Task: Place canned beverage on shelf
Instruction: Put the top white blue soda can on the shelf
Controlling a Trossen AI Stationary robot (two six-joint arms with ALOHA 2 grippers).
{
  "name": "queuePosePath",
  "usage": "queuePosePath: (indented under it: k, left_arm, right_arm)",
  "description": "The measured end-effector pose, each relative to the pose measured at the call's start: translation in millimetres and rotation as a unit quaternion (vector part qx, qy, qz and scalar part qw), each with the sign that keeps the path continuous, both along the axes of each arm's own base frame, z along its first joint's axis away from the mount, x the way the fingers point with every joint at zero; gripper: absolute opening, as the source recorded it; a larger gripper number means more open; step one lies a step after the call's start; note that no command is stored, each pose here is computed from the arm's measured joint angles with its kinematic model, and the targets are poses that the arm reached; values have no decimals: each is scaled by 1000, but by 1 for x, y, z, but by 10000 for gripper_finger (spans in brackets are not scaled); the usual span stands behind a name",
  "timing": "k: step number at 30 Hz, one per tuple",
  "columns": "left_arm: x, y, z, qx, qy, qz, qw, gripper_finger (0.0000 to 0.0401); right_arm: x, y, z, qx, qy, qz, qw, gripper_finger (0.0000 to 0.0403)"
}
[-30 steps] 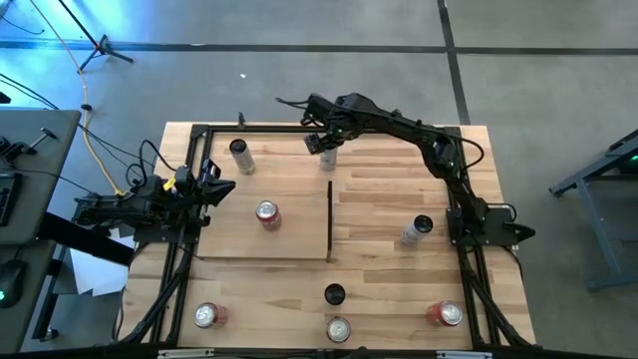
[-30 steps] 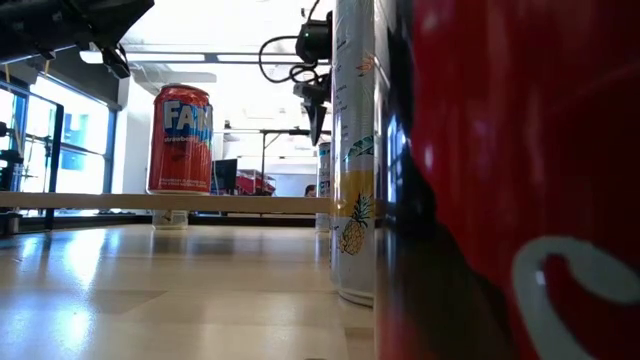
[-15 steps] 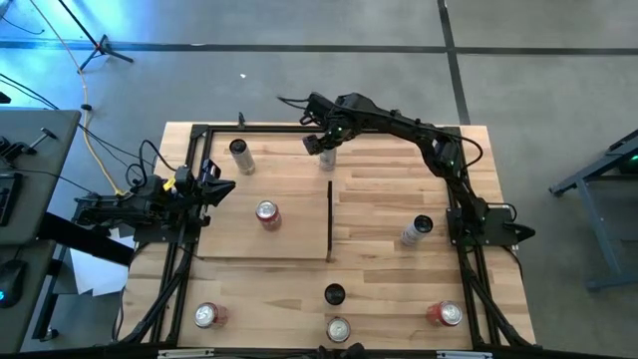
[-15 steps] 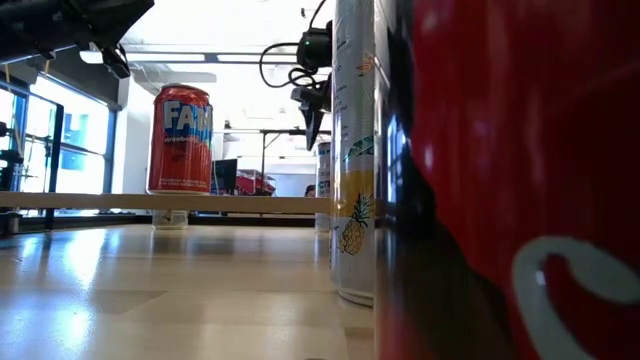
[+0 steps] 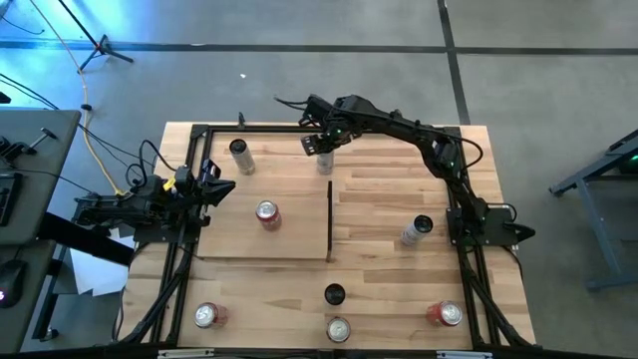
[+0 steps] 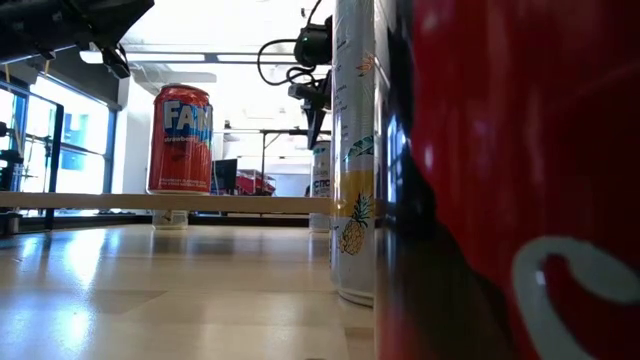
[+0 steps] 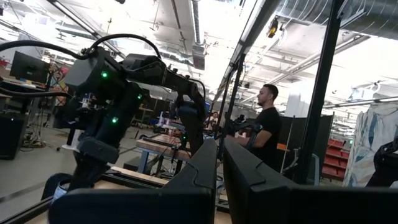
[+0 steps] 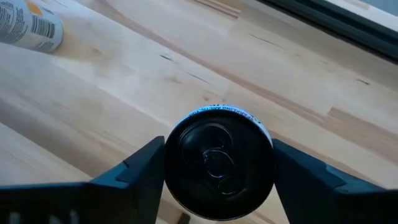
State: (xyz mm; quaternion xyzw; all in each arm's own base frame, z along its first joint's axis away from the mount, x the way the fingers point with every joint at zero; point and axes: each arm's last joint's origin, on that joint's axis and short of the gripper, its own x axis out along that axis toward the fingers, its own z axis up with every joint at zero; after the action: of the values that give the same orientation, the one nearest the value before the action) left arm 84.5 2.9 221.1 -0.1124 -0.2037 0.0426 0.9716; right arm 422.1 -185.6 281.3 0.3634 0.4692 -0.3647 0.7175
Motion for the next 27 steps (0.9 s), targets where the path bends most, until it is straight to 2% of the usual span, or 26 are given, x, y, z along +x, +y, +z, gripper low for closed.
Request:
queuePosePath:
  k: [22,27]
  left_arm:
    - [0,0,0,0,0,0,1000,7]
    - [0,0,0,0,0,0,1000,7]
  right_arm:
    - [5,9,1,3,-10,-20,1000,237]
    - [6,15,16,-4,-26,-14,1000,237]
